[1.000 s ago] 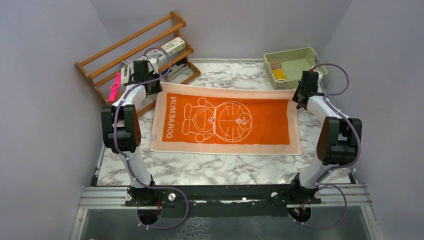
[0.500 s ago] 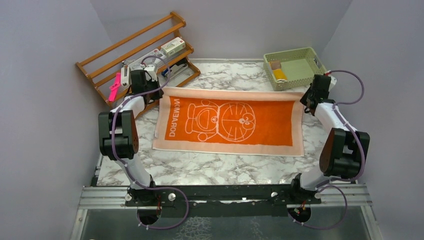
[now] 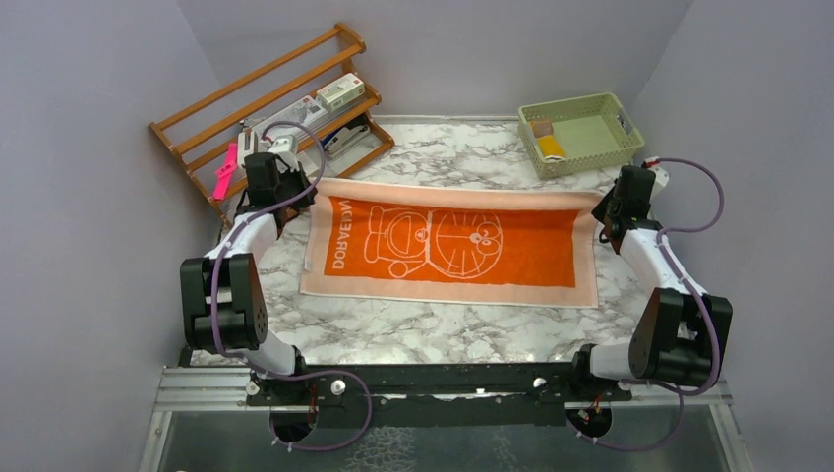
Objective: Roll the towels
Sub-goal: Fold the towel at the center of the board.
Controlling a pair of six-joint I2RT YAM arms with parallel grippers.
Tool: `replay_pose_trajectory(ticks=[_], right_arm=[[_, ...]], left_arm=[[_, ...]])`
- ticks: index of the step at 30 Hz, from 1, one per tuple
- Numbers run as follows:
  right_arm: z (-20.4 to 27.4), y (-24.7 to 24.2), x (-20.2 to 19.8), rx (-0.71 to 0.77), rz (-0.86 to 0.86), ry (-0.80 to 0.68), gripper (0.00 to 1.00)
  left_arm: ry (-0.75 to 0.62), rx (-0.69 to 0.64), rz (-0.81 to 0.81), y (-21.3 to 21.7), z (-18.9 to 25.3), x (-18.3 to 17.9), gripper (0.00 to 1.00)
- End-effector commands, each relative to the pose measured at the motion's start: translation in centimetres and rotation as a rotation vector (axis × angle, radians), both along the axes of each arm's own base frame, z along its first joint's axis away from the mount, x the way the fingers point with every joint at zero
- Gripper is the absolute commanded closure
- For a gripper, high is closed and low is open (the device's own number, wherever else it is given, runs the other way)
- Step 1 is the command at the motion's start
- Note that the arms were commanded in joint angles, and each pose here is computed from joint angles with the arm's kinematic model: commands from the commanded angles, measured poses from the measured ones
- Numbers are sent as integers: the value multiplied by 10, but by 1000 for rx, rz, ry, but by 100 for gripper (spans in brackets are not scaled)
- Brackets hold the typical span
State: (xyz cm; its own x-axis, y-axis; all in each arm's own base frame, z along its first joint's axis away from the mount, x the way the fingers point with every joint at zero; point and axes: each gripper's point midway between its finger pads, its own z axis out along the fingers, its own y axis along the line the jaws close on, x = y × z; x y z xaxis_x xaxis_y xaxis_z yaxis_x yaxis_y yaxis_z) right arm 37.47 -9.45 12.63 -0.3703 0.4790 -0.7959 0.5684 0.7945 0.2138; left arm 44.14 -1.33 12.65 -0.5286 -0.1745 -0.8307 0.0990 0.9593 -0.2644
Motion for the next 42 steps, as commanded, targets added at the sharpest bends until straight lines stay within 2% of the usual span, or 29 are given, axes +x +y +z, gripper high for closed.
replay_pose_trajectory(ticks=[1, 12, 42], right_arm=[[12, -4, -6, 15, -41, -49, 99], [0, 8, -33, 64, -39, -12, 99], [-6, 49, -102, 221, 10, 5, 99]], left_arm=[[-18, -21, 79, 13, 11, -12, 100], [174, -91, 206, 20, -36, -60, 100], [252, -236, 379, 10, -51, -143, 100]])
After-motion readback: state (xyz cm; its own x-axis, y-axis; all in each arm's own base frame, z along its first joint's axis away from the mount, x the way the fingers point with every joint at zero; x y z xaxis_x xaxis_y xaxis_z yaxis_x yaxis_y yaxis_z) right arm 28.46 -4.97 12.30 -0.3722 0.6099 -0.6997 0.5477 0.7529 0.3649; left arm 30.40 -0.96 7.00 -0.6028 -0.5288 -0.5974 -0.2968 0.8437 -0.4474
